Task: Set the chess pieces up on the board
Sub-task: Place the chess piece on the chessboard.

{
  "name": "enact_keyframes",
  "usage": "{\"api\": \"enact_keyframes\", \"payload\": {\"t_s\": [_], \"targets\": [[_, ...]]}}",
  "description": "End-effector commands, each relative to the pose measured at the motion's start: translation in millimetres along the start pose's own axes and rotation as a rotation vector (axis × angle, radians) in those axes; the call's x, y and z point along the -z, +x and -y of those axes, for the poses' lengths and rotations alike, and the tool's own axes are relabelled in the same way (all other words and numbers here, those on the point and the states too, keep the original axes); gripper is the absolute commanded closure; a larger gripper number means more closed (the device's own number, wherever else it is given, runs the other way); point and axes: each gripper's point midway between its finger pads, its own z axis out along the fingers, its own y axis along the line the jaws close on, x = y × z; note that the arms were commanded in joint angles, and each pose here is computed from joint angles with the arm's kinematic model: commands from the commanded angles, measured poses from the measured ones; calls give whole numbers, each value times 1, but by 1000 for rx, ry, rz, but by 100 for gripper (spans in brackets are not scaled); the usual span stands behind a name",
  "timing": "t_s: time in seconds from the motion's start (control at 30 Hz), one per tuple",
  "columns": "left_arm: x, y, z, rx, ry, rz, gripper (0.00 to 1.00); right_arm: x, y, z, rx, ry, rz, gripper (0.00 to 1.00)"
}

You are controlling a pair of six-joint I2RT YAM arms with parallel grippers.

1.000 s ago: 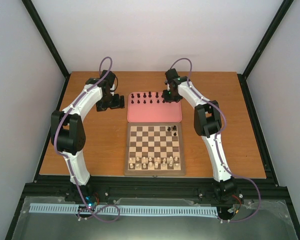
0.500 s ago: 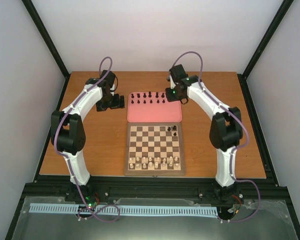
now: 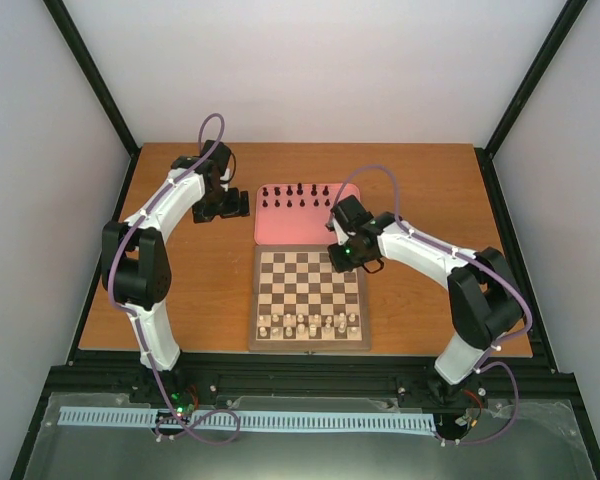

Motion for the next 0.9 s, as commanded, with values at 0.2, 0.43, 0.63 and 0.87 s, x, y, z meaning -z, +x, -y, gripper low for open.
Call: {"api": "enact_keyframes", "payload": {"t_s": [0.2,0.43,0.63,0.87], "targets": [[19,-8,2,-9,14,55,0,-10,-12,-6,-1,-32,65,91],[16,-5,1,-11,9,48,0,-22,-7,-6,2,-35,35,91],[14,-5,2,-10,12,47,0,-23,-4,-4,9,-29,25,91],[13,-5,1,-10,12,44,0,-30,4,0,6,-7,-4,91]]}}
